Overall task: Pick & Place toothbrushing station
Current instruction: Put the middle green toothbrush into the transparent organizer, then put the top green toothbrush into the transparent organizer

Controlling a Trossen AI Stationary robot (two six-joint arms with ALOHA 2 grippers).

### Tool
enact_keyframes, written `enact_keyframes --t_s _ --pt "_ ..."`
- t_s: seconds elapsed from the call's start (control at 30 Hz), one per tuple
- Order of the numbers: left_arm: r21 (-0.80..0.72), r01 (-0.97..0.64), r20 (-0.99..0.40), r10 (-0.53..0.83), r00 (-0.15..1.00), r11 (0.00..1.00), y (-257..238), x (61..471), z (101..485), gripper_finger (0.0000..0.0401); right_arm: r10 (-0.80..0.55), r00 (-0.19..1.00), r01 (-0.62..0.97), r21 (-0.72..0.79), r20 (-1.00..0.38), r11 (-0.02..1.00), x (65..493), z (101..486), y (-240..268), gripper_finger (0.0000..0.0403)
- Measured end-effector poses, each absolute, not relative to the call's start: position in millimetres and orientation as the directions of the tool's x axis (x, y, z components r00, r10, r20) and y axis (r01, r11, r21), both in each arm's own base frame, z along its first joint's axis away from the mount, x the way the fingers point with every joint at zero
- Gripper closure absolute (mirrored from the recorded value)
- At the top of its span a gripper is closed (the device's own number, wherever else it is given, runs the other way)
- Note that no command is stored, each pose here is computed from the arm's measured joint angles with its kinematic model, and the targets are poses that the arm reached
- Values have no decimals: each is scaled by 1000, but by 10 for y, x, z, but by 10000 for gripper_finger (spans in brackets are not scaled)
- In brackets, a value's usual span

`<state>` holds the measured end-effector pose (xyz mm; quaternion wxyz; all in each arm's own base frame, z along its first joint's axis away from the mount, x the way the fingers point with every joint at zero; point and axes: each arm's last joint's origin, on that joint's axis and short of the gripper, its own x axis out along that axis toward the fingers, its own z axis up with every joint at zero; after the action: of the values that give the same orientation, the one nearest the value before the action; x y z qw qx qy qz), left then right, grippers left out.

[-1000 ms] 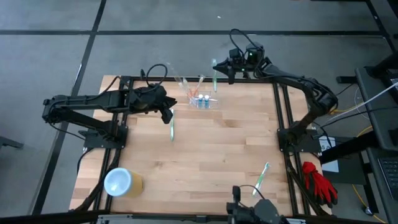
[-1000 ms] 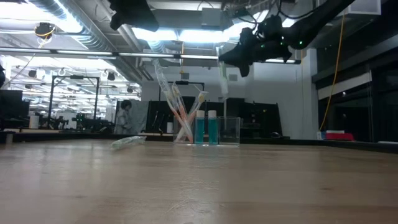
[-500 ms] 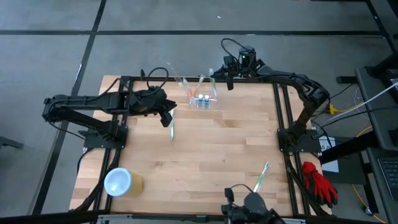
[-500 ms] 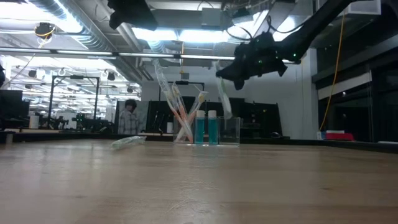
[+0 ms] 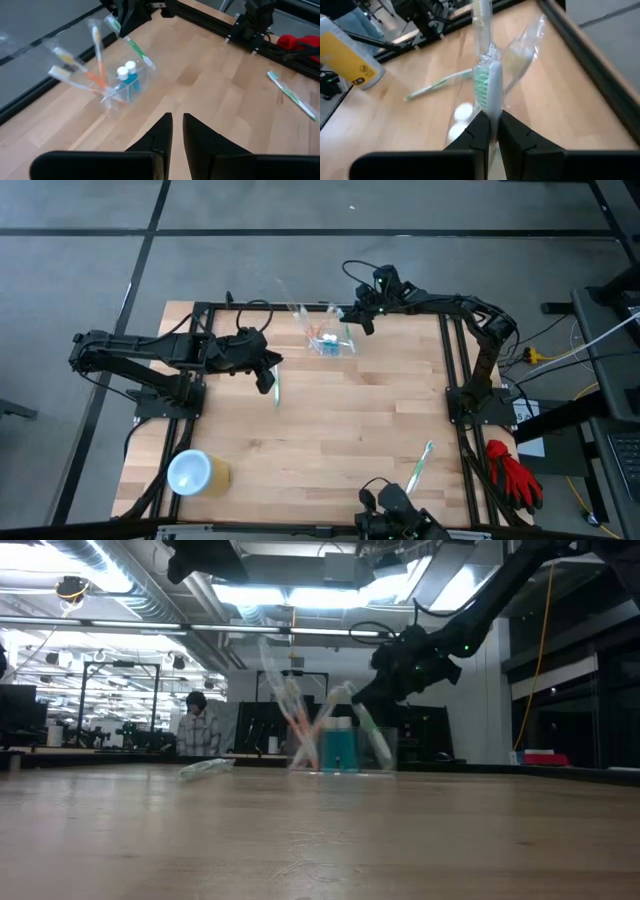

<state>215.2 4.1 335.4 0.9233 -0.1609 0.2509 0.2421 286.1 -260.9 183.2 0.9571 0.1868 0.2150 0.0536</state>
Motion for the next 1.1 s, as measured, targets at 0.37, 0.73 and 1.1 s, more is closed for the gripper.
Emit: enact_keyframes --t_s 0.37,0.73,1.1 --pt "-163 -519 -550 360 754 839 2 2144 3344 367 224 911 -28 490 -346 871 2831 1970 -2578 261" --pt "-115 -523 -550 384 742 845 10 2136 3339 368 217 919 16 580 -331 815 2814 2073 -2559 170" --pt "-22 -720 -656 533 534 694 140 1953 3198 368 135 954 31 539 -266 841 2633 2684 -2395 167"
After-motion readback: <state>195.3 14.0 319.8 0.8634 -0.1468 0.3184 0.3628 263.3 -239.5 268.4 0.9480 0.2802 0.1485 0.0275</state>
